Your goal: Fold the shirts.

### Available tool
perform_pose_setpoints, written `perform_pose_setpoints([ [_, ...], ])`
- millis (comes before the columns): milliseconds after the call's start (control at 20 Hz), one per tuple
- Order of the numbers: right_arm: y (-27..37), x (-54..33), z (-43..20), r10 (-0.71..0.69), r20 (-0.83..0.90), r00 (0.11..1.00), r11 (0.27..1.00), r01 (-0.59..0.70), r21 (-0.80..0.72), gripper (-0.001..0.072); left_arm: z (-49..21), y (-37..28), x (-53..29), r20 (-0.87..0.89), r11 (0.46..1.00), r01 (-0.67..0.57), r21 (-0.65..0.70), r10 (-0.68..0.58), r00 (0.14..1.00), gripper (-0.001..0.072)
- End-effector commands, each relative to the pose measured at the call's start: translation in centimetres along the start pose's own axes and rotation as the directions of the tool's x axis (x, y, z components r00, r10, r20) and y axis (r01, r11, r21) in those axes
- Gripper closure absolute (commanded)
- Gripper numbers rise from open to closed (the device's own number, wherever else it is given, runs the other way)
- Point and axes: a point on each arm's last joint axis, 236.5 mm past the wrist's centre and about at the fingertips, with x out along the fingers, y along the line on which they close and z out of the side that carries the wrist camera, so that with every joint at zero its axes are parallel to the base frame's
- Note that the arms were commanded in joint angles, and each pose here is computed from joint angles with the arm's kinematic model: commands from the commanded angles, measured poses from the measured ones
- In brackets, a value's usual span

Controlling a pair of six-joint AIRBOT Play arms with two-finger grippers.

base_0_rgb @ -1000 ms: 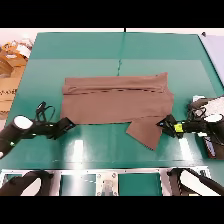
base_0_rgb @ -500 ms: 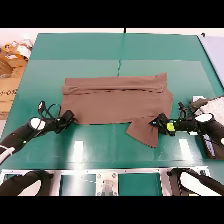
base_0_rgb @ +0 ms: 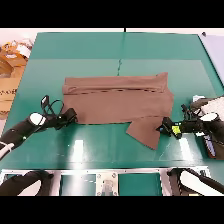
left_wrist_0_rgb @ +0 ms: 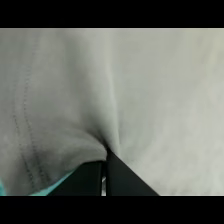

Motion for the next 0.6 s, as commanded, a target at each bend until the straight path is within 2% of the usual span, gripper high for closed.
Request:
perform_pose_setpoints([
  [0,0.5,-0.4,-1.4,0.028,-0.063,0.998,0.999,-0.030,-0.039,0.0692,-0.1,-0.3,-0.8,-0.052,0.994,-0.032,0.104,0.037,0.998,0.0687],
  [100,1.0,-1.1,-2.3,0.035,-0.101,0.994,0.996,-0.043,-0.077,0.0692,0.0,0.6,-2.4,-0.133,0.984,-0.082,0.155,0.103,0.986,0.0687],
  [200,1.6,-2.1,-2.3,0.039,-0.078,0.996,0.995,-0.046,-0.090,0.0692,-0.1,3.1,-5.1,-0.220,0.958,-0.178,0.226,0.229,0.948,0.0687],
  [350,0.5,-3.4,-3.0,-0.036,-0.059,0.998,0.996,0.031,-0.078,0.0692,-1.0,6.4,-7.5,-0.294,0.912,-0.284,0.298,0.370,0.881,0.0687],
  [550,-0.9,-5.2,-4.4,-0.129,-0.037,0.991,0.988,0.125,-0.095,0.0692,-2.0,6.1,-7.6,-0.333,0.916,-0.256,0.310,0.357,0.873,0.0688],
])
